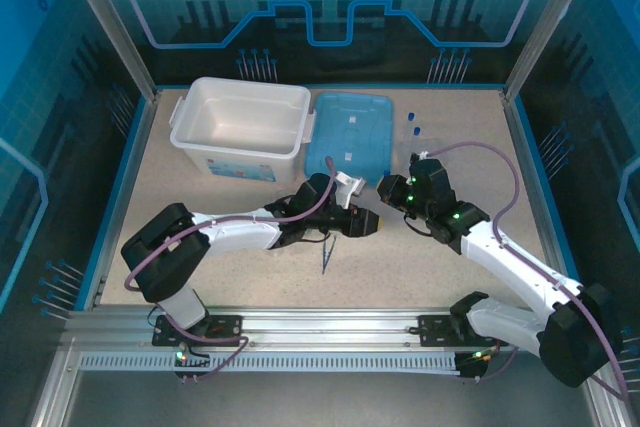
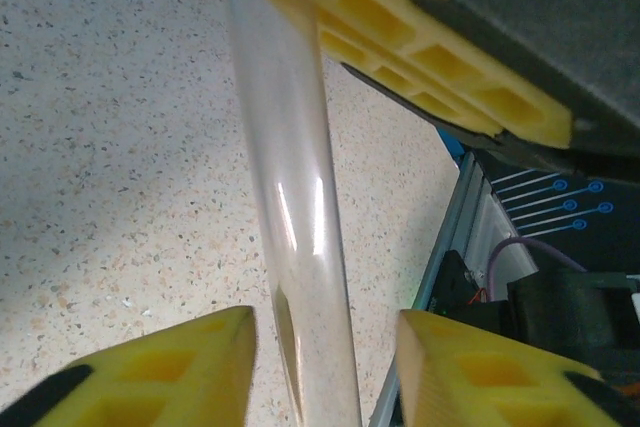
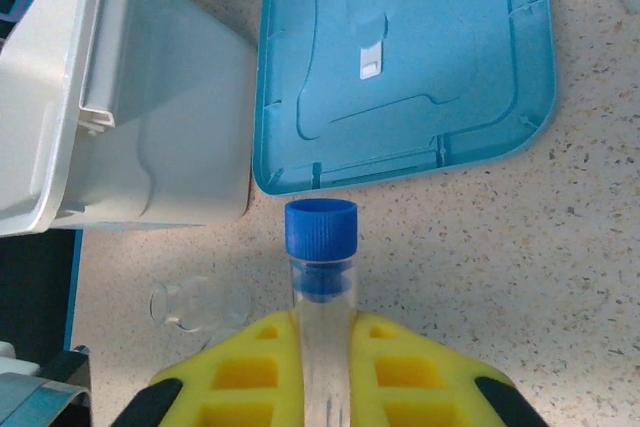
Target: Organize the chemistry lab equipment
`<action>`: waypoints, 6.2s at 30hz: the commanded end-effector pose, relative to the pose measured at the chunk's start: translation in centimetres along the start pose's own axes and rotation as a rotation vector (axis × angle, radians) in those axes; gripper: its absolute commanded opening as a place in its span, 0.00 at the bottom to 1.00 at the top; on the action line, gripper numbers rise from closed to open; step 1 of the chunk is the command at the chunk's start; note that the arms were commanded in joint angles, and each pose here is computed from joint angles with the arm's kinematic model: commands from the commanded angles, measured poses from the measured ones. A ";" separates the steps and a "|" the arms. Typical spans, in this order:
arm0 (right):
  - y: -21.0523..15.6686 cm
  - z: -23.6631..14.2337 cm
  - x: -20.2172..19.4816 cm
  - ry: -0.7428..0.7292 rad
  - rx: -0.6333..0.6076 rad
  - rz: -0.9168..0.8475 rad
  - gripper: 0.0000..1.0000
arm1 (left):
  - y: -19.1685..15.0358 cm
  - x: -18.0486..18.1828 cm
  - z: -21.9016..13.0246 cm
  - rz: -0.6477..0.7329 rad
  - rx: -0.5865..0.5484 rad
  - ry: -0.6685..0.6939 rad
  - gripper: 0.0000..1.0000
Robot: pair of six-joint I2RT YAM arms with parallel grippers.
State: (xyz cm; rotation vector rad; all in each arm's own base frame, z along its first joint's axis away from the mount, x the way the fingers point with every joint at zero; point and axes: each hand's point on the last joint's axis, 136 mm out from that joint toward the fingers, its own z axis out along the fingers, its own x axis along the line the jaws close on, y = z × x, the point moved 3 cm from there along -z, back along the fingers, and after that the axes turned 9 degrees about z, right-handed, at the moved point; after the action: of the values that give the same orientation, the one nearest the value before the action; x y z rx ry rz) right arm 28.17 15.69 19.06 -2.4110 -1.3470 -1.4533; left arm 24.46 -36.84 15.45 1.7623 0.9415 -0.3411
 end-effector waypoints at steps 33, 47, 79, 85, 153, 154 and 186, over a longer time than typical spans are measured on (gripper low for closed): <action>3.5 -3.8 2.1 0.123 0.236 -0.065 0.50 | 1.7 0.5 -2.1 0.315 0.037 0.148 0.09; 2.9 -2.3 2.2 0.165 0.345 -0.071 0.50 | 1.5 0.1 -2.4 0.383 0.051 0.130 0.10; 0.8 -0.1 1.2 0.220 0.473 -0.036 0.13 | -0.1 0.5 -2.1 0.439 0.082 0.116 0.17; 1.5 -0.4 1.3 0.183 0.441 -0.061 0.09 | 0.1 1.3 -2.5 0.429 0.073 0.171 0.51; 26.6 7.8 -3.3 -0.561 -0.437 -0.343 0.11 | 2.7 7.5 -8.7 0.293 -0.092 0.507 0.61; 26.6 8.0 -3.4 -0.564 -0.434 -0.343 0.11 | 2.6 7.5 -8.7 0.293 -0.091 0.508 0.61; 25.5 10.9 -5.8 -0.598 -0.366 -0.343 0.20 | 2.7 7.8 -8.8 0.287 -0.086 0.513 0.61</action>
State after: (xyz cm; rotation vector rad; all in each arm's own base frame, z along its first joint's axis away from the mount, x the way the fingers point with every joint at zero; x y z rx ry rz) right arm 51.82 1.00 18.79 -3.1419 -1.8130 -1.1585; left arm 29.54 -26.59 15.83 1.9136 0.9994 0.3320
